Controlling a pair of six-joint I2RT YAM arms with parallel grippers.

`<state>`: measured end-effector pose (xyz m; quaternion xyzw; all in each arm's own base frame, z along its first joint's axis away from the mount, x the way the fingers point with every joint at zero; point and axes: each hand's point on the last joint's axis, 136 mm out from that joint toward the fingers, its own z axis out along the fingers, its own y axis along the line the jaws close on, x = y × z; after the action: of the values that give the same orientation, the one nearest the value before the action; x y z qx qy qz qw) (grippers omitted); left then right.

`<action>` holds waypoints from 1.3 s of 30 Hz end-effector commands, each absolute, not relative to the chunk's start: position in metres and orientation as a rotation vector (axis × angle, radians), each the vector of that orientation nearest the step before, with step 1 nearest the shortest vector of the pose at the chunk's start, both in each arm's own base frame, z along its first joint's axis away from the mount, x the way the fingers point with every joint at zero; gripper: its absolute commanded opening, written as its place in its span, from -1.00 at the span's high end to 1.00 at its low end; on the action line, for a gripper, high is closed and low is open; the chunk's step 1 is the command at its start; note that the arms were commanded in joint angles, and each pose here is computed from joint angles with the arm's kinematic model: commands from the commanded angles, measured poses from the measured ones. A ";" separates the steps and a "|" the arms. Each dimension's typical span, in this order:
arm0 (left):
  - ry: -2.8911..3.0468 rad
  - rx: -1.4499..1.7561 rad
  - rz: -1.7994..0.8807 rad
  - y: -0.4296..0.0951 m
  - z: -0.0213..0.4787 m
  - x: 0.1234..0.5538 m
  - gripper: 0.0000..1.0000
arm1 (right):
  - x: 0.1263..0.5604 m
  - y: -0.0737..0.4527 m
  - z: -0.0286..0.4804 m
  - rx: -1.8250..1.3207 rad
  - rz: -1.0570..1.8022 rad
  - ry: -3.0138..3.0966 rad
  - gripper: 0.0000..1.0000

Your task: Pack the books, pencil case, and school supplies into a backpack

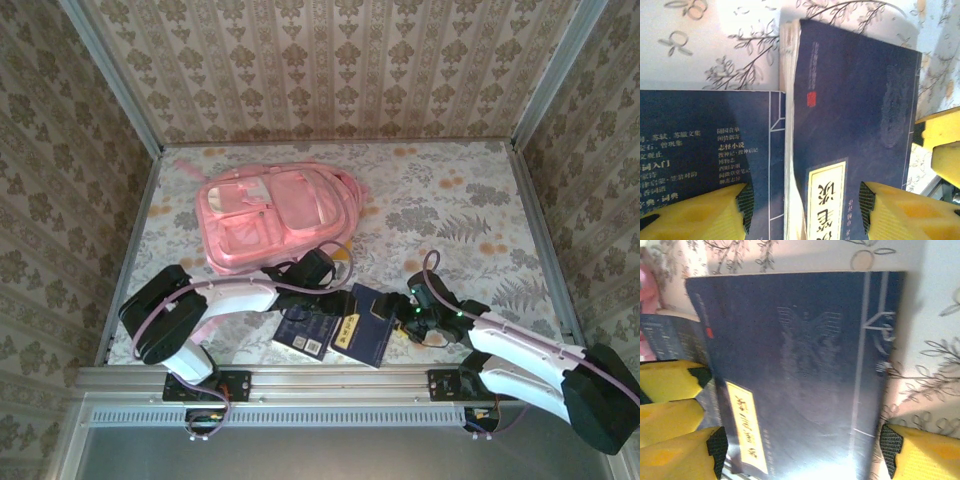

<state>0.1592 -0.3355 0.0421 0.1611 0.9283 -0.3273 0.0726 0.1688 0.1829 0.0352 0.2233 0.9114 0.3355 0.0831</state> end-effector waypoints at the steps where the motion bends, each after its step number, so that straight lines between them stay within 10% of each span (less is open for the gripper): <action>1: 2.794 0.476 -0.999 -0.339 0.035 0.164 -0.22 | 0.180 0.198 0.042 0.659 1.138 2.667 -0.62; 22: 2.742 0.206 -0.660 -0.233 0.053 0.200 -0.26 | 0.270 0.207 0.099 0.528 1.171 2.554 -0.52; 39: 2.778 0.376 -0.885 -0.312 0.069 0.177 -0.37 | 0.226 0.155 0.076 0.594 0.900 2.645 -0.63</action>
<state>0.1793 -0.3014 0.0671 0.1285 0.9413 -0.2917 0.1108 0.2381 0.1650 0.0879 0.2011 0.9069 0.3363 0.1552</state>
